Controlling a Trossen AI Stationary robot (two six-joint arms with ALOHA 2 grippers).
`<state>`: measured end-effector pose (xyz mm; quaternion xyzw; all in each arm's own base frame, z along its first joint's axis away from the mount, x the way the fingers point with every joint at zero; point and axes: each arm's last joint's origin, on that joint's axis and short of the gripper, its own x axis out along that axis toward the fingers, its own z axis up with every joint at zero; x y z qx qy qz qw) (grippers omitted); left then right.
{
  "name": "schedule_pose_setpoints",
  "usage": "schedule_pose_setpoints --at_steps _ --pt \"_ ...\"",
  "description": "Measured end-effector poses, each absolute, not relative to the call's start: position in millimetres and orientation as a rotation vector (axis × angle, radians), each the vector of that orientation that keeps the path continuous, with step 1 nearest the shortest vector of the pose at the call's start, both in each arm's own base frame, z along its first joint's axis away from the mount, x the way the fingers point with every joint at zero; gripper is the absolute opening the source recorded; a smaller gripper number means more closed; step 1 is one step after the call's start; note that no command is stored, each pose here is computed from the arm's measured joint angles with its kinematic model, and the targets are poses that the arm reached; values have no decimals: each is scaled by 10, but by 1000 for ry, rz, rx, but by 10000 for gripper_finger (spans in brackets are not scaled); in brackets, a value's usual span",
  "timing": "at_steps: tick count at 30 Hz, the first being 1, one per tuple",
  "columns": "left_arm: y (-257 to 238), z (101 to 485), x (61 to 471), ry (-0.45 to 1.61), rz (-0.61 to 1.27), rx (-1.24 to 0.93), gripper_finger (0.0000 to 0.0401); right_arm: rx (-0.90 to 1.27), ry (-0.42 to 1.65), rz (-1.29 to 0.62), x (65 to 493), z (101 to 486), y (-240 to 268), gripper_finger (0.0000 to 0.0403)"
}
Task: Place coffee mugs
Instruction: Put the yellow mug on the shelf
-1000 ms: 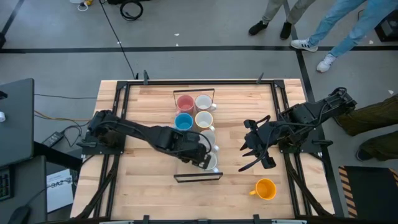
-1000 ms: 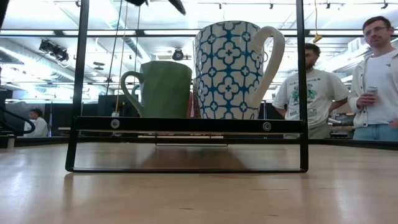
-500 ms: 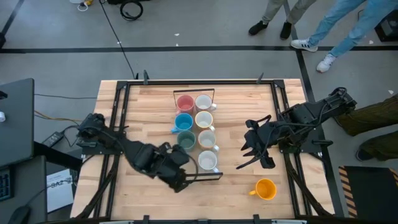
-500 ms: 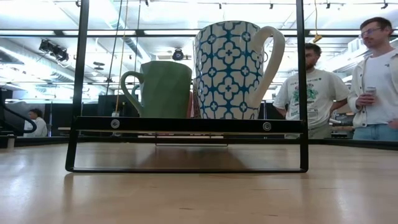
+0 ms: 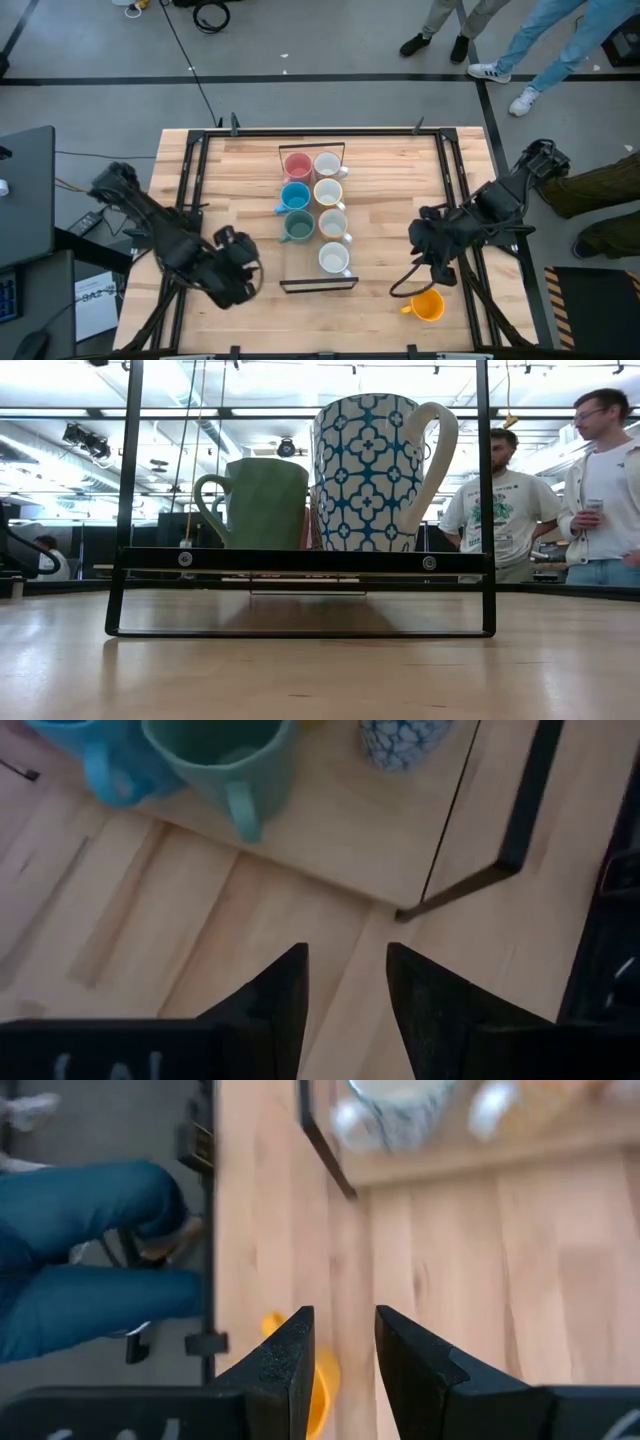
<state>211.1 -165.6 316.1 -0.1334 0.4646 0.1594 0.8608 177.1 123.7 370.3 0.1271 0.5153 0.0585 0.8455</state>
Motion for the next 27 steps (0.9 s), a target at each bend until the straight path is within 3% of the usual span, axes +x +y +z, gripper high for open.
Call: schedule_pose_setpoints --at_steps 6,15,27 --pt "-1516 2953 1820 834 286 -361 141 300 1164 -70 1535 3640 1317 113" --pt "-1468 2634 1774 759 284 -379 141 387 1208 -203 1255 3422 1538 113" --pt "-1494 2606 1811 710 269 -418 142 460 1250 -176 1171 2719 1785 113"
